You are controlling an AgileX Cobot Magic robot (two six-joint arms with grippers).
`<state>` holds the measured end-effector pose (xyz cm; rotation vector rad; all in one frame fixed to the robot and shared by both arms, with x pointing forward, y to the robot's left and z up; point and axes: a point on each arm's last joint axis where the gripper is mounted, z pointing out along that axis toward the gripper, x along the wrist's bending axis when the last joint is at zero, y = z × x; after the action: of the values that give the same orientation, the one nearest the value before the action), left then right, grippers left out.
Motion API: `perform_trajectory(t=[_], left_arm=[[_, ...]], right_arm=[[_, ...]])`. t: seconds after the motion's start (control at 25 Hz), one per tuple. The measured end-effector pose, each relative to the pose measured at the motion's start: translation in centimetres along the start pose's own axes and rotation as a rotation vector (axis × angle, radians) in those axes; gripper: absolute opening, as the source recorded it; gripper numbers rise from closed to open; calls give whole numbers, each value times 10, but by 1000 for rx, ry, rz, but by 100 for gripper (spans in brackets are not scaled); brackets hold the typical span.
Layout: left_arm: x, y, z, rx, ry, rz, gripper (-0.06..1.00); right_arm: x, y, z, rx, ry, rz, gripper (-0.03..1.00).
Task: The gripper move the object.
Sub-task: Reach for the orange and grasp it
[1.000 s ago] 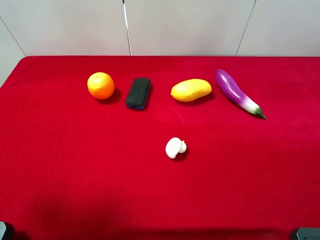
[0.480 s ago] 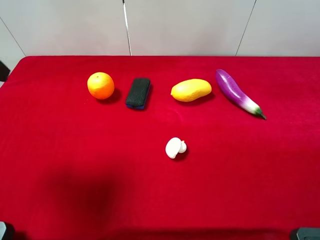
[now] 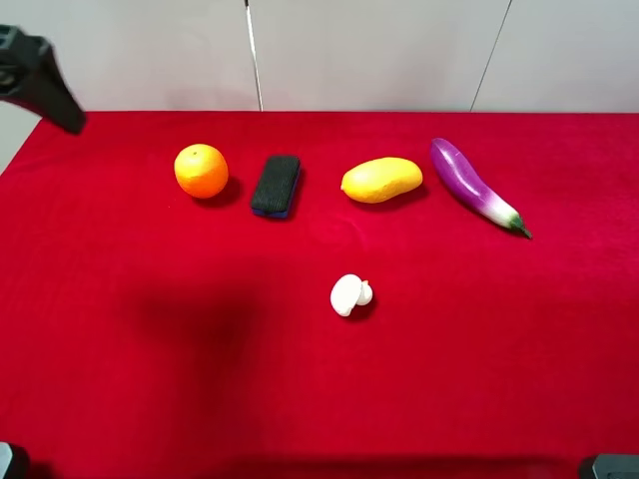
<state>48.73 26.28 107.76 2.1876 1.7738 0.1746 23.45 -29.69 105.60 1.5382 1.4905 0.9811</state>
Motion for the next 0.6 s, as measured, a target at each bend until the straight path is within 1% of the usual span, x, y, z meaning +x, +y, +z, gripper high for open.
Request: perform_trajectory(t=[0.28,0.48,0.6], left_arm=[[-10,39,32,68,8,37,97],[-20,64,56,102,36,72,97],[-24,78,71,121,40,82,97]], right_arm=[[0,0,0,0,0,0,69],[0,0,0,0,0,0,69],[0,0,0,1,0,0,69]])
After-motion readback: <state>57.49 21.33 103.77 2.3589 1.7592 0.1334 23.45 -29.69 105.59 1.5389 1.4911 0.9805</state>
